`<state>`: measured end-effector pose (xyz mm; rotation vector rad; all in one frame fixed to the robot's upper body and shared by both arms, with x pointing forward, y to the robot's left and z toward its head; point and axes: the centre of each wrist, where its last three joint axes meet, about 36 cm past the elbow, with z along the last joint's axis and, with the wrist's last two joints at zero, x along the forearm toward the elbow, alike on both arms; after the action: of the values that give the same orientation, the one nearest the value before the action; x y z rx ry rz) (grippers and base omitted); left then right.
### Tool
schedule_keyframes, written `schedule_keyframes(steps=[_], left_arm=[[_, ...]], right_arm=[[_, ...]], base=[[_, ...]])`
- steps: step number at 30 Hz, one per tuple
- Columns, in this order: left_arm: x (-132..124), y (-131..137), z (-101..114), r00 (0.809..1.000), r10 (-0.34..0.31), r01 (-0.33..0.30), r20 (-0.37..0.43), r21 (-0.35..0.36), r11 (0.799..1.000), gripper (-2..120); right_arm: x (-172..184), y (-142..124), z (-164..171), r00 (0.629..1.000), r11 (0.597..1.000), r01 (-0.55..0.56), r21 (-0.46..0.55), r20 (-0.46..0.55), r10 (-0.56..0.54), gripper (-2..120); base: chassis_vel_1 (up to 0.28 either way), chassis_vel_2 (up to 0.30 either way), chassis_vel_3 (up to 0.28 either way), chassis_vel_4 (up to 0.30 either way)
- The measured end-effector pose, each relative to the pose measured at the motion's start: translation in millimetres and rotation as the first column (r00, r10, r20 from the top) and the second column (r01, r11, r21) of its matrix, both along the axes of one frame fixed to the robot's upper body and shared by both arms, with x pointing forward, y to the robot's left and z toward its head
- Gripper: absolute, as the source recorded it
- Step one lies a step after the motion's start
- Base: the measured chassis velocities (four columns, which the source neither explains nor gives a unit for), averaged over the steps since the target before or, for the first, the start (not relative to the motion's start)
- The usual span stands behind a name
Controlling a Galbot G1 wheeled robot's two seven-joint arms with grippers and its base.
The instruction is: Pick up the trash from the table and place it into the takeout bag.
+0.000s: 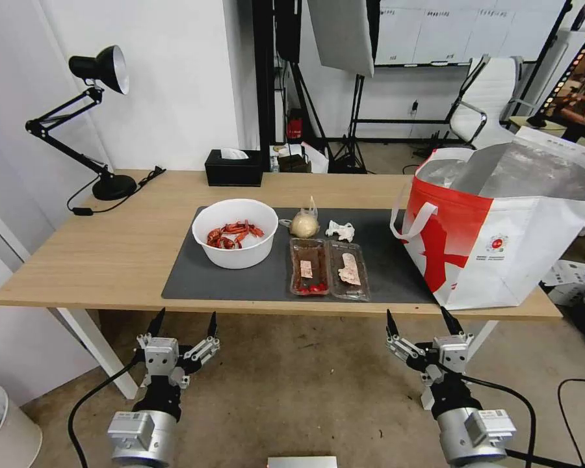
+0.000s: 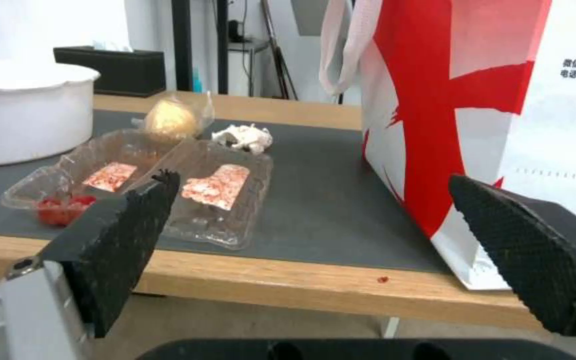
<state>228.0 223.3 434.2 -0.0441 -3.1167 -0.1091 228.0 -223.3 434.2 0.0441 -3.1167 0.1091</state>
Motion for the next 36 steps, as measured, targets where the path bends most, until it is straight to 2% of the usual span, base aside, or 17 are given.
schedule_keyframes(steps=[19,22,26,27,30,31,33,36], left_arm=[[0.0,0.1,0.0,1.0,0.001,-0.001,-0.002,-0.001,1.0,100],[0.8,2.4,1.6,1.0,0.015,-0.016,-0.019,-0.019,1.0,100],[4.7,15.7,17.6,0.99,0.098,-0.11,-0.105,-0.119,0.987,100],[4.7,15.7,17.6,0.99,0.098,-0.11,-0.105,-0.119,0.987,100],[6.3,26.2,30.3,0.975,0.141,-0.176,-0.17,-0.207,0.962,100],[6.3,26.2,30.3,0.975,0.141,-0.176,-0.17,-0.207,0.962,100],[9.4,26.5,27.9,0.984,0.128,-0.158,-0.126,-0.261,0.952,100],[10.0,26.1,26.6,0.986,0.123,-0.15,-0.115,-0.269,0.951,100]], right_arm=[[0.3,-0.1,0.0,1.0,1.0,-0.001,0.0,0.0,0.001,100],[4.9,-1.6,0.4,1.0,1.0,-0.016,0.004,-0.01,0.016,100],[34.9,-11.3,5.3,0.991,0.994,-0.107,0.02,-0.072,0.109,100],[34.9,-11.3,5.3,0.991,0.994,-0.107,0.02,-0.072,0.109,100],[54.2,-18.1,11.9,0.983,0.986,-0.164,0.012,-0.083,0.164,100],[54.2,-18.1,11.9,0.983,0.986,-0.164,0.012,-0.083,0.164,100],[72.0,-23.8,16.3,0.971,0.976,-0.217,0.021,-0.095,0.218,100],[91.2,-30.9,22.4,0.955,0.962,-0.272,0.027,-0.113,0.273,100]], base=[[0.0,0.0,0.0,0.0],[0.0,0.0,0.0,0.0],[0.0,0.0,0.0,0.0],[0.0,0.0,0.0,0.0],[0.0,0.0,0.0,0.0],[0.0,0.0,0.0,0.0],[0.0,0.0,0.0,0.0],[0.0,0.0,0.0,0.0]])
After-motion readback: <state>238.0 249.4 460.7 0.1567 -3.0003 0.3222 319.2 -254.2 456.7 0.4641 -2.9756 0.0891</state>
